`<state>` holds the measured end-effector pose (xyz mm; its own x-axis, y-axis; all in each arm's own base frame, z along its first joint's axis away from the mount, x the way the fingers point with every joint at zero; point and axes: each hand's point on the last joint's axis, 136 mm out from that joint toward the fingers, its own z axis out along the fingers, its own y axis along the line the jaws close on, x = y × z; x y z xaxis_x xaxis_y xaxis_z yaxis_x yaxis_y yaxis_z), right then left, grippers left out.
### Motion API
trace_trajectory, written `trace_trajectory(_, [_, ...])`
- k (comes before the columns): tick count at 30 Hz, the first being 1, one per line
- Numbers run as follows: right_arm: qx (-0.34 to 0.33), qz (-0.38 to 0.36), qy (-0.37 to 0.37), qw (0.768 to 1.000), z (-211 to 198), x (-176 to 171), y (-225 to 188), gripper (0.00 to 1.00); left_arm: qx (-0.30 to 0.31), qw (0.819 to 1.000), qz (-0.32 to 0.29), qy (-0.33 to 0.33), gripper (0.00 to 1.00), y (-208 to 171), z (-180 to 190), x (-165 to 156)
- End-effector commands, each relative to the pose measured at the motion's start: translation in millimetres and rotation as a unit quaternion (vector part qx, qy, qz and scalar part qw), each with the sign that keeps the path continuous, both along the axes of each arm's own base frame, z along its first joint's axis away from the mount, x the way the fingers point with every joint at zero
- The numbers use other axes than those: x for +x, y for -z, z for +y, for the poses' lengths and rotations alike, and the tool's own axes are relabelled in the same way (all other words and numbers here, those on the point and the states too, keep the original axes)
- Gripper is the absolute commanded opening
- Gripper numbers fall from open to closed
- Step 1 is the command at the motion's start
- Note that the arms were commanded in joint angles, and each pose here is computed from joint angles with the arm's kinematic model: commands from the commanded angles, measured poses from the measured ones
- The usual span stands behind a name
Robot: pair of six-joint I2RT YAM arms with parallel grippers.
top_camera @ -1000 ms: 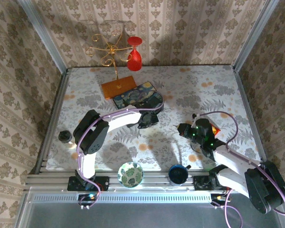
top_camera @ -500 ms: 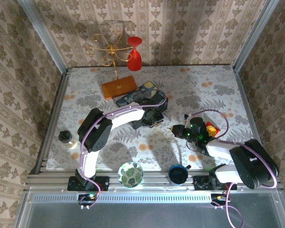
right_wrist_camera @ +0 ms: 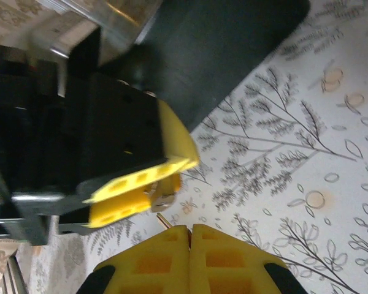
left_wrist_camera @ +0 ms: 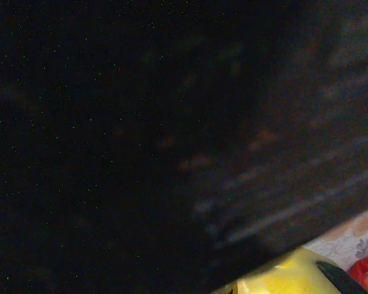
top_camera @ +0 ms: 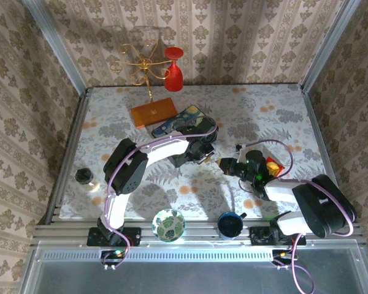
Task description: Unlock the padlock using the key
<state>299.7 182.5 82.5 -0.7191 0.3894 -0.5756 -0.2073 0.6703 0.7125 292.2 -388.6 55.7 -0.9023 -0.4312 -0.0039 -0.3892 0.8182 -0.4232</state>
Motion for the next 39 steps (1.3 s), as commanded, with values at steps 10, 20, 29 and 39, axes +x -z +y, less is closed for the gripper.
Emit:
trace_trajectory(10, [-0.015,-0.020,0.053,0.998,-21,-5,-2,0.00,-0.081,0.996,0.018,-0.044,0.13,-5,-40,4])
trace_trajectory(20, [-0.006,-0.027,0.073,0.997,-24,2,-3,0.00,-0.101,0.993,0.028,-0.050,0.13,-9,-49,4])
trace_trajectory(29, [0.022,-0.026,0.074,0.997,-17,12,-1,0.00,-0.110,0.992,0.030,-0.053,0.13,-9,-53,4])
trace_trajectory(39, [0.020,-0.034,0.083,0.996,-20,13,-5,0.00,-0.116,0.991,0.031,-0.055,0.12,-6,-55,4])
